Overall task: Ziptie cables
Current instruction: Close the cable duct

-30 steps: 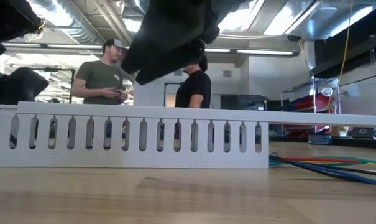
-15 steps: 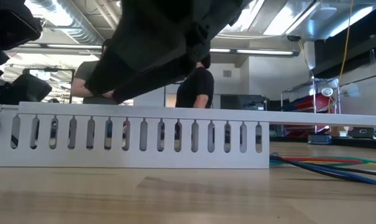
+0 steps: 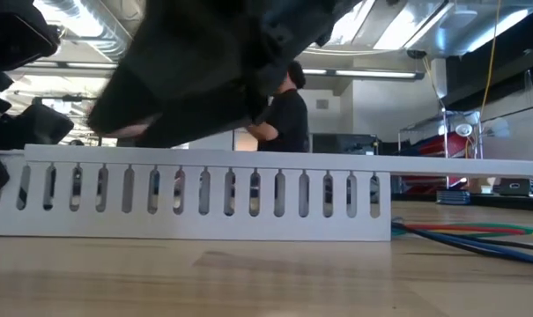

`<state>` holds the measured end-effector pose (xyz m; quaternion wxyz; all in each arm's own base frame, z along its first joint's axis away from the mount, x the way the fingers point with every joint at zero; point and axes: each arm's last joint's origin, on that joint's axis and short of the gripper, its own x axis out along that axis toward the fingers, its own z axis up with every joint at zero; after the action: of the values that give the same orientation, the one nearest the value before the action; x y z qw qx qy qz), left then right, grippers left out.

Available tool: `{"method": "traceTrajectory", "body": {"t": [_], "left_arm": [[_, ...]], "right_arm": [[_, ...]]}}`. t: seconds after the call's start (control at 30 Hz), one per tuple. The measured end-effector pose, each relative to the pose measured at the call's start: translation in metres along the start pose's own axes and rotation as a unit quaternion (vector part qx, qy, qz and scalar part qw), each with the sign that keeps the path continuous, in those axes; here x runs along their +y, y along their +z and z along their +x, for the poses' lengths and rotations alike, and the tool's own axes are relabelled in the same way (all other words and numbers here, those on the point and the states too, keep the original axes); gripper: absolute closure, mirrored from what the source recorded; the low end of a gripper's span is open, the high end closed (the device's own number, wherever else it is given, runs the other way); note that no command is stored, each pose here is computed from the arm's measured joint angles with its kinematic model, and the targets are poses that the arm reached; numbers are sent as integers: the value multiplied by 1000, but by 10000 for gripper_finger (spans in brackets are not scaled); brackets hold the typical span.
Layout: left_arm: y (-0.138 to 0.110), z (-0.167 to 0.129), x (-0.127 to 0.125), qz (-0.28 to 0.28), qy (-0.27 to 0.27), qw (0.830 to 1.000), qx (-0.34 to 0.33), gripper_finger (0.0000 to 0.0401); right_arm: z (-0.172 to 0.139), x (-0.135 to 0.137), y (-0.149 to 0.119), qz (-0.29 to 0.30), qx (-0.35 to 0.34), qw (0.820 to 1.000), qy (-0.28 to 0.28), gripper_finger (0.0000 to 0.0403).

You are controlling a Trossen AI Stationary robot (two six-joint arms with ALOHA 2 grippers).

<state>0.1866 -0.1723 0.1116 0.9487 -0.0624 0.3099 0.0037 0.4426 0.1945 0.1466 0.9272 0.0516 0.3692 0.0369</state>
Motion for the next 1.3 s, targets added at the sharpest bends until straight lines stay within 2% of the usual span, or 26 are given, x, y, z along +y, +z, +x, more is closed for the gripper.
{"method": "traceTrajectory", "body": {"t": [0.4, 0.67, 0.83, 1.0, 1.17, 1.3], "left_arm": [[-1, 0, 0, 5, -1, 1000, 2, 191], [0, 0, 0, -6, -3, 1000, -2, 190], [4, 5, 4, -13, -23, 1000, 16, 156], [13, -5, 4, -2, -41, 999, 22, 121], [20, -25, 2, -2, -29, 998, 59, 116], [19, -32, -4, 1, -35, 998, 46, 117]], "right_arm": [[40, -22, 3, 47, -80, 994, 60, 171], [46, -25, 4, 34, -116, 990, 74, 171], [47, -25, 4, 28, -118, 990, 76, 171], [30, -26, 13, 5, -89, 994, 65, 171], [-4, -27, 24, -10, -35, 999, 36, 171], [-11, -18, 20, -17, -17, 999, 24, 171]]}}
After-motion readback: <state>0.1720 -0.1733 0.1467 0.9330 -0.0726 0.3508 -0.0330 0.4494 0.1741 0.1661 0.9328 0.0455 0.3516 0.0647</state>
